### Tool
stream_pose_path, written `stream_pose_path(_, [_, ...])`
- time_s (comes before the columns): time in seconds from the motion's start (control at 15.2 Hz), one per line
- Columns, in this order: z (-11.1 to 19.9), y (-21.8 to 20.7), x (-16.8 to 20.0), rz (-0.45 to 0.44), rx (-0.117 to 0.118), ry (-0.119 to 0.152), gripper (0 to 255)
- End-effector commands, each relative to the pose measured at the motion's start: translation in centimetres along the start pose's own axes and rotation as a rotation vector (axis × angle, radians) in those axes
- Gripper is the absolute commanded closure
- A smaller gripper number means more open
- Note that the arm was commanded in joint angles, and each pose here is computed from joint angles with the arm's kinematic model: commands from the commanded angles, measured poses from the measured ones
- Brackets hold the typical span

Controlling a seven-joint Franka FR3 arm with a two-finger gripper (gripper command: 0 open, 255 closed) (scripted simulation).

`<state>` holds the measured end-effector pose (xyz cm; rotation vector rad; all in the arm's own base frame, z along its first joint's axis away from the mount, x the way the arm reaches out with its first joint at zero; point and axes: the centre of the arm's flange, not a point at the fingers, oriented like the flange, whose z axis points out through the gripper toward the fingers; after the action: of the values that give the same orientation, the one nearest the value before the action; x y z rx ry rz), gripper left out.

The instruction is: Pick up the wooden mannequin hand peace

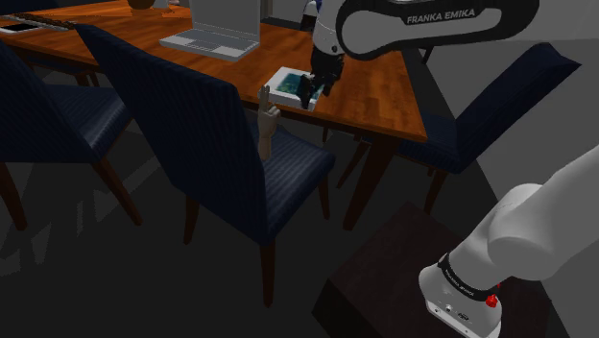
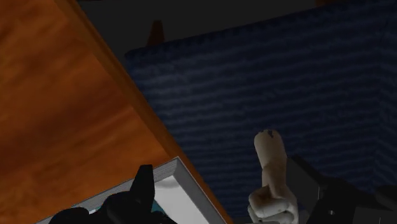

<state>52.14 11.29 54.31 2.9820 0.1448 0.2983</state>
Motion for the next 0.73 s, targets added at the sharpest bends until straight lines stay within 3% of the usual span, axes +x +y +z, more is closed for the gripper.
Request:
stream_pose_path(0.0, [0.9,-1.2,2.1,-0.019,0.003,0.004,0])
stream_pose_path(0.53, [5.0,-6.3,10.0,-0.095,0.012,0.016,0])
stream_pose_path(0.66, [5.6,-6.5,10.0,-0.096,0.013,0.016,0])
